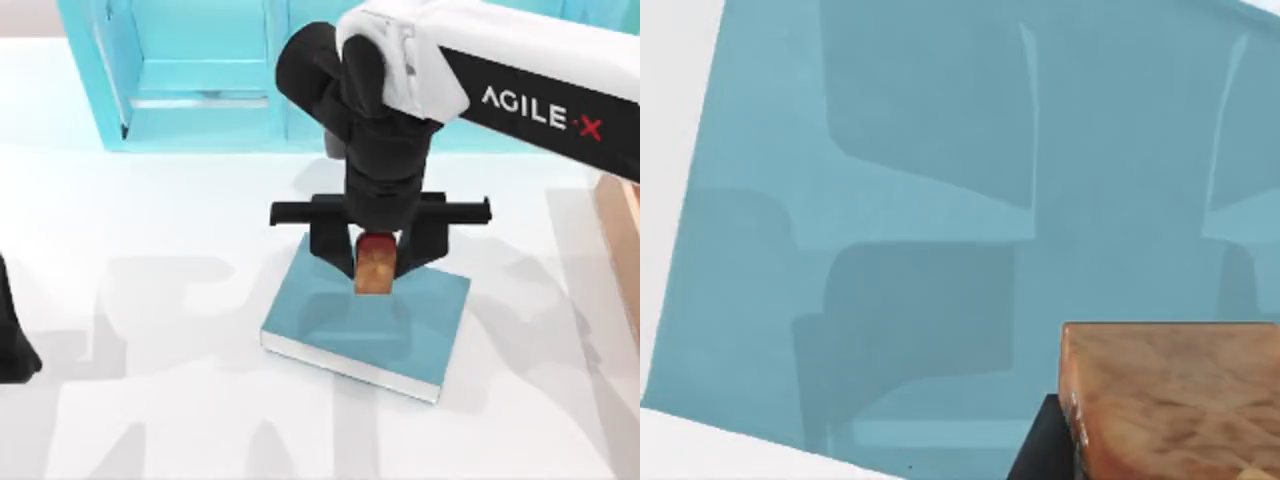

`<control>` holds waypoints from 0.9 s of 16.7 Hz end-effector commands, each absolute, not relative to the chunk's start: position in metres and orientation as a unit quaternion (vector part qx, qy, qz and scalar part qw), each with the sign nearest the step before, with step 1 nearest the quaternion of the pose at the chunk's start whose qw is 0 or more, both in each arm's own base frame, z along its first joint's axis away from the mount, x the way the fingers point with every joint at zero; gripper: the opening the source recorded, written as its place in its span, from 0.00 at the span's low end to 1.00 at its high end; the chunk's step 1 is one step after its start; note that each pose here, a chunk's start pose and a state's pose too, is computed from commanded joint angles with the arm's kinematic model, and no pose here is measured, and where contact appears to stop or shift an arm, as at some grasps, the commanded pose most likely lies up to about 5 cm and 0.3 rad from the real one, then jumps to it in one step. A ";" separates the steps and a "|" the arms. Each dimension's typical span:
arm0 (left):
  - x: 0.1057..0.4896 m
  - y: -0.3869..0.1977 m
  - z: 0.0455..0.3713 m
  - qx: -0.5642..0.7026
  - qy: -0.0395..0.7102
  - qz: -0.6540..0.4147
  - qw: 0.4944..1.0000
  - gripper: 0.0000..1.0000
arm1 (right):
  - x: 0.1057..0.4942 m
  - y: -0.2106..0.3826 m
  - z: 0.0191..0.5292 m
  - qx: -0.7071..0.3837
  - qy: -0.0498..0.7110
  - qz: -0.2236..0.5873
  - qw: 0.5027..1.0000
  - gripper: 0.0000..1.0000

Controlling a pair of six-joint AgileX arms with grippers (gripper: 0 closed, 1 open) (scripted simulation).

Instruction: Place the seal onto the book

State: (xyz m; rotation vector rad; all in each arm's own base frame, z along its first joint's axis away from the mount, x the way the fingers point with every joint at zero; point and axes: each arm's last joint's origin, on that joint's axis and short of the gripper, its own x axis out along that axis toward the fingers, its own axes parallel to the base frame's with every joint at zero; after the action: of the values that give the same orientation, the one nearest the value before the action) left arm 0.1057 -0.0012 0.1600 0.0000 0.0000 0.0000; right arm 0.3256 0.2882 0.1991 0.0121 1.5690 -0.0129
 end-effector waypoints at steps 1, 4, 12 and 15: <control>0.106 -0.001 0.160 0.000 0.000 0.000 1.000 1.00 | 0.326 0.288 0.199 0.005 0.706 -0.006 0.708 0.30; 0.106 -0.001 0.160 0.000 0.000 0.000 1.000 1.00 | 0.326 0.288 0.199 0.005 0.706 -0.006 0.708 0.53; 0.106 -0.001 0.160 0.000 0.000 0.000 1.000 1.00 | 0.326 0.288 0.199 0.005 0.706 -0.006 0.708 1.00; 0.106 -0.001 0.160 0.000 0.000 0.000 1.000 1.00 | 0.326 0.288 0.199 0.005 0.706 -0.006 0.708 1.00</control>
State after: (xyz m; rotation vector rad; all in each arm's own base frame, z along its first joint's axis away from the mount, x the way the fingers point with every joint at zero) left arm 0.1057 -0.0012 0.1600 0.0000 0.0000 0.0000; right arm 0.3256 0.2882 0.1991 0.0121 1.5690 -0.0129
